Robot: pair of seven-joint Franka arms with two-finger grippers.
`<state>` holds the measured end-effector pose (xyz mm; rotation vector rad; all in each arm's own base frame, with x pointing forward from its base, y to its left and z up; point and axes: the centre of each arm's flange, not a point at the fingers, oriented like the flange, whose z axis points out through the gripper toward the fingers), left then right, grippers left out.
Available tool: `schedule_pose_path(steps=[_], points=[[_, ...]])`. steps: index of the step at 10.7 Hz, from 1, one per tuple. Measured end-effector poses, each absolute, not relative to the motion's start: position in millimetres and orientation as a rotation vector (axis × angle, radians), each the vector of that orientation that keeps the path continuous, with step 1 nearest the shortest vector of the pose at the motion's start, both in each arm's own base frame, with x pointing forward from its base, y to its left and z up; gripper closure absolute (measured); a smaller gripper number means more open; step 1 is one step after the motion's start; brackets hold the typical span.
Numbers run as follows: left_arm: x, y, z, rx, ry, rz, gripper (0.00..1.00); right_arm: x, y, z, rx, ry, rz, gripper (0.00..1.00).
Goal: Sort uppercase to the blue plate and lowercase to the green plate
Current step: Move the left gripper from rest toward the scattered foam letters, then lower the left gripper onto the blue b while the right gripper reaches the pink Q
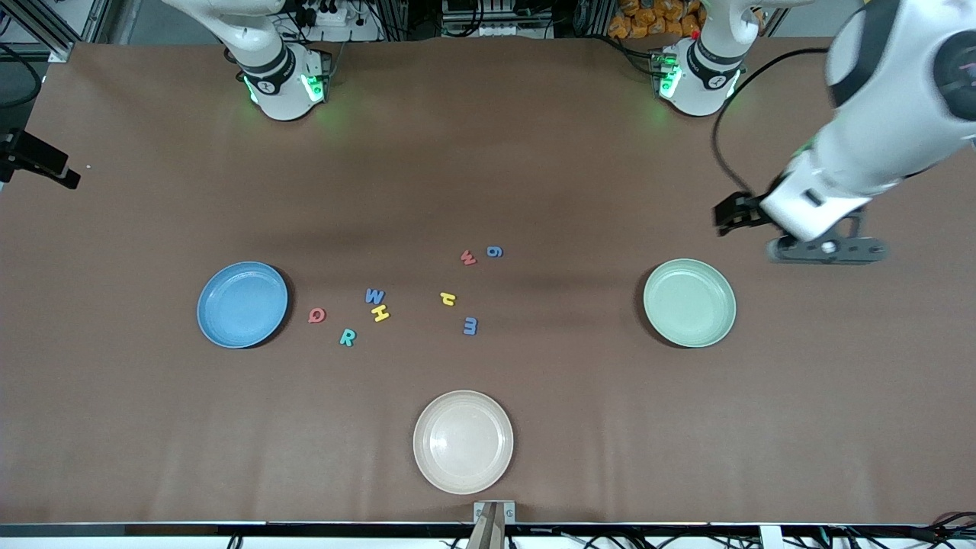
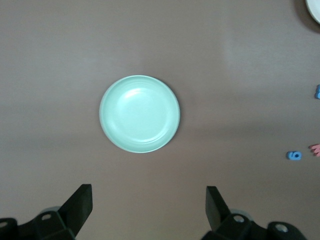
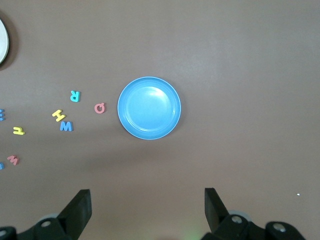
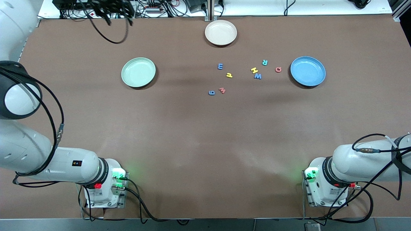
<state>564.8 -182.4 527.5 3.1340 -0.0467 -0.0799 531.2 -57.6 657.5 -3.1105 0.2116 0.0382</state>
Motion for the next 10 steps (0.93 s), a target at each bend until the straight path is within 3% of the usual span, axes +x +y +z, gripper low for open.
schedule_pose_path(steps=[10], points=[[499,-389,349,3.199,0.402,-0.038,0.0,549,-45,630,-3.106,0.172,0.116,0.0]])
